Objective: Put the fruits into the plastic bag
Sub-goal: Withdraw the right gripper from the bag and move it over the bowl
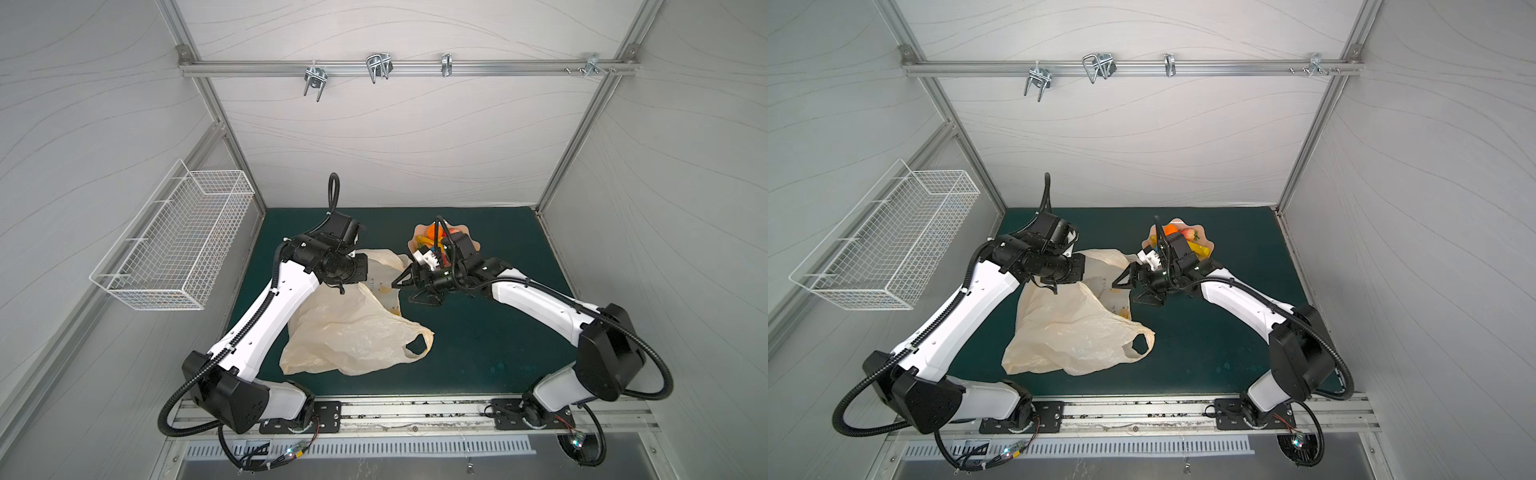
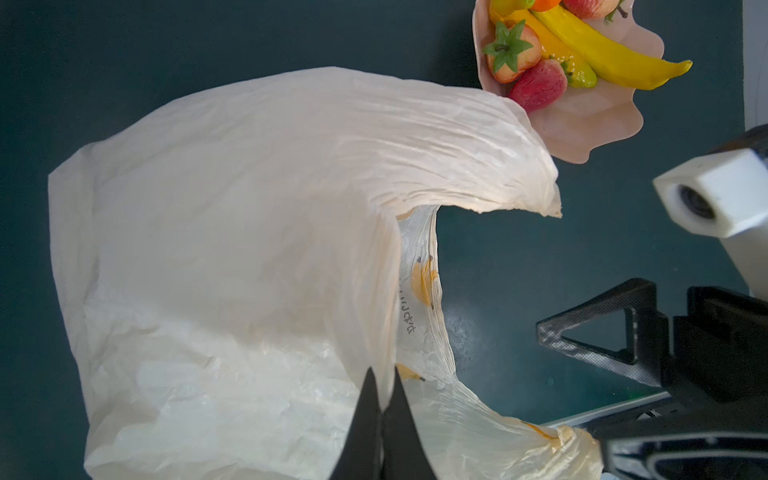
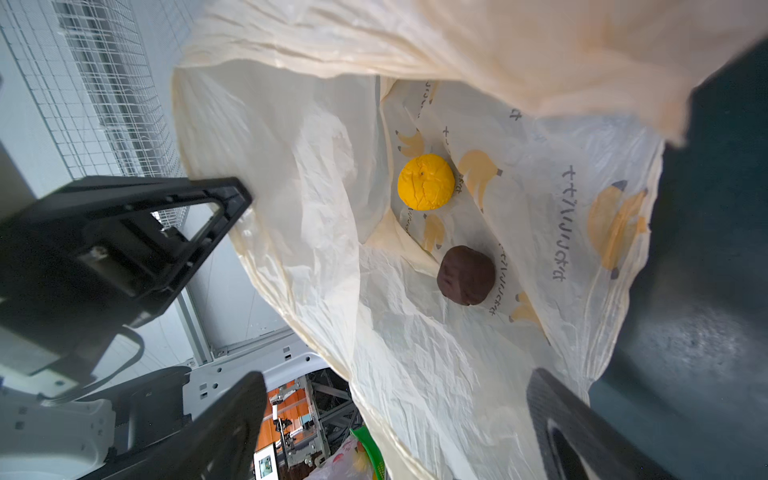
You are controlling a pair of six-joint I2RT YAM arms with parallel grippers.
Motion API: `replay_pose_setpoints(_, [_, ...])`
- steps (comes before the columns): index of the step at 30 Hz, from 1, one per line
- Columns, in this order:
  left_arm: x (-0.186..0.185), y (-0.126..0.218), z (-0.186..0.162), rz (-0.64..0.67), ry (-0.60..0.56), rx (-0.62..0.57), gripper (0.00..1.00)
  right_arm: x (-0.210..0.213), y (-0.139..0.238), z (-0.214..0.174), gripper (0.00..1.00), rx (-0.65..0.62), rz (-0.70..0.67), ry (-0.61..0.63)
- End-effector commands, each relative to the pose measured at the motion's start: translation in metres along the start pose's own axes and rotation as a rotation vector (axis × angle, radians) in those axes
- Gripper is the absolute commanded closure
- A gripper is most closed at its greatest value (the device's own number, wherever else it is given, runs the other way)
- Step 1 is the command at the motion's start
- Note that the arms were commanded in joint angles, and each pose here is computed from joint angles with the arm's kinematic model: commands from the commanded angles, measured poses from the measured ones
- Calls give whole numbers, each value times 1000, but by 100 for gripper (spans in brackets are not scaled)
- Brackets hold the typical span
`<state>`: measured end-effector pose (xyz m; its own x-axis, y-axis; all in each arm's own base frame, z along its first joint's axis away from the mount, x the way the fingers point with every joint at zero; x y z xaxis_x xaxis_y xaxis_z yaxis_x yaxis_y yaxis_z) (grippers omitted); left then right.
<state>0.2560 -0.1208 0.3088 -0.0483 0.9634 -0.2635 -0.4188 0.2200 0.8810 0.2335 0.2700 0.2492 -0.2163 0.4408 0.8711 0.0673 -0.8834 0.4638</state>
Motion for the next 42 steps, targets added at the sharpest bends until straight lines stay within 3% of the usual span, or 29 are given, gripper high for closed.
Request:
replay_pose_setpoints(1, [-2,7,6,-34,-10,-41,100,-5,21,-3,1,-23,-36,-12])
replay_pose_setpoints(13, [-1,6,6,-40,-12,-34,100,-35,52,12,5,-88,-217,-60])
replay_pose_setpoints(24, [0,8,4,-42,-13,-31,100,-69,66,60,20,-141,-526,-37])
replay_pose_setpoints(32, [1,9,0,-50,-10,-26,100,-103,62,104,20,-177,-727,-56])
replay_pose_setpoints(42, [1,12,-3,-58,-11,-20,100,-138,46,142,21,-203,-837,-115])
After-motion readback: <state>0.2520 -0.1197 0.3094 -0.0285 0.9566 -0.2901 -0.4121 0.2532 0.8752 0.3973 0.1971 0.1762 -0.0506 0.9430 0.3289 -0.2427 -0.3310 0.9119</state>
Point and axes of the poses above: each gripper's point midway between its finger pads, its own y axis back along the fingers, its own x axis along the line the jaws close on, z = x × y, the point moved 8 cm from there along y, back along the fingers, and after that the axes turned 6 degrees about y, right-handed, at the moved point
